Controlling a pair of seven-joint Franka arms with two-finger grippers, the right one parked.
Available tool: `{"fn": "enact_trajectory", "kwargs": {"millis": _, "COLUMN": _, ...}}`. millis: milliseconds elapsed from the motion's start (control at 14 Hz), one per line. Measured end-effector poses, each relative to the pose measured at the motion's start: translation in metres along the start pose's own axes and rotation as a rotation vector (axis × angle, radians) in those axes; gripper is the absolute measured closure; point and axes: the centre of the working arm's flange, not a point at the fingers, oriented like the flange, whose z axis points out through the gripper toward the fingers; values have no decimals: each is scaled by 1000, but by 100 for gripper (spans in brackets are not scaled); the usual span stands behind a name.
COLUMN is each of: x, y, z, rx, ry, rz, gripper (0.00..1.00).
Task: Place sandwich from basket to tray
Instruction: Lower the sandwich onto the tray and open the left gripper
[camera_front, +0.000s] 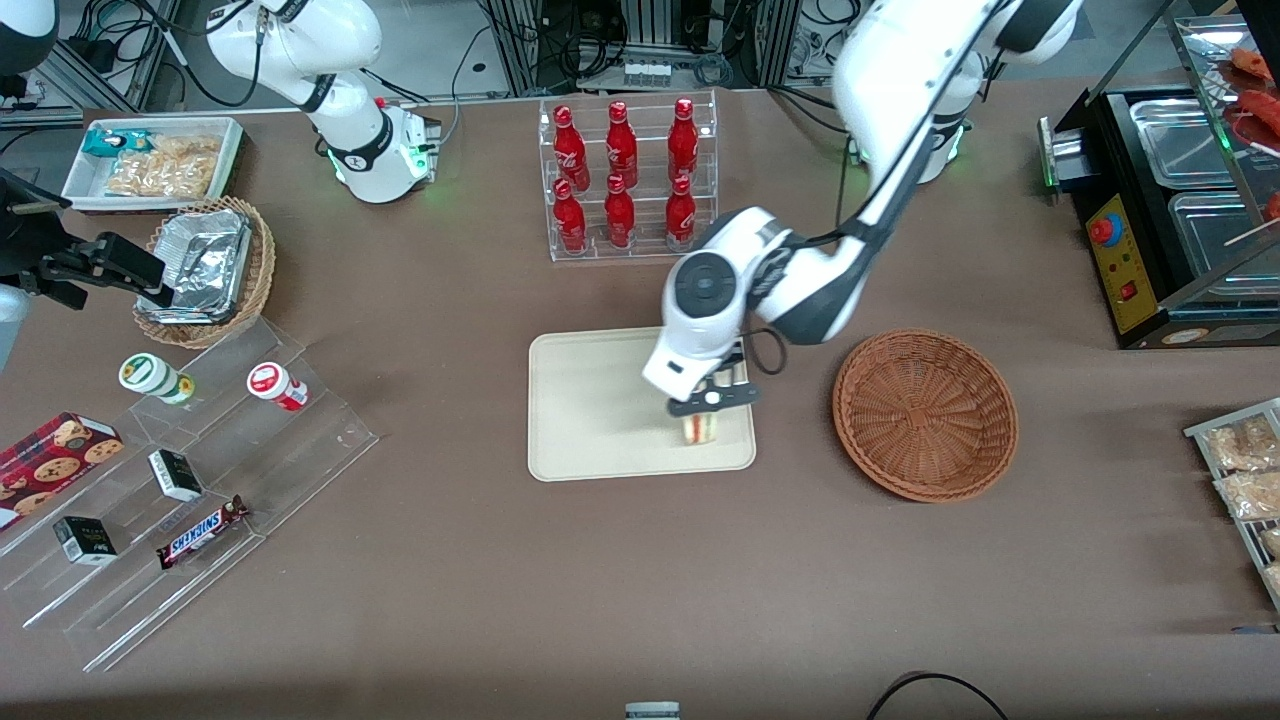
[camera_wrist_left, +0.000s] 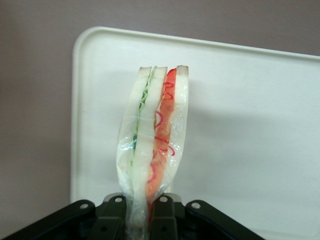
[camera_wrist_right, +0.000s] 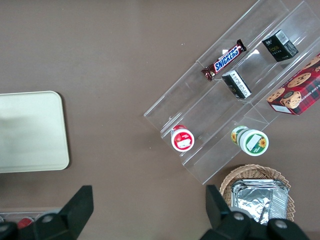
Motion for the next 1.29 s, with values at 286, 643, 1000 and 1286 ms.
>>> {"fn": "enact_trajectory", "kwargs": {"millis": 286, "x": -24, "y": 47, "z": 28, "rx": -8, "ry": -7, "rz": 2, "gripper": 85}}
{"fn": "enact_trajectory", "kwargs": {"millis": 643, "x": -24, "y": 57, "z": 41, "rx": -5, "ry": -5, "rz": -1, "gripper": 79}}
{"fn": "enact_trajectory", "kwargs": {"millis": 1000, "x": -17, "y": 59, "z": 21, "rx": -28, "ry": 20, "rz": -32, "gripper": 30}}
{"fn": "enact_trajectory", "kwargs": {"millis": 1286, "x": -6, "y": 38, "z": -24, "rx": 23, "ry": 18, "rz": -59, "gripper": 0}}
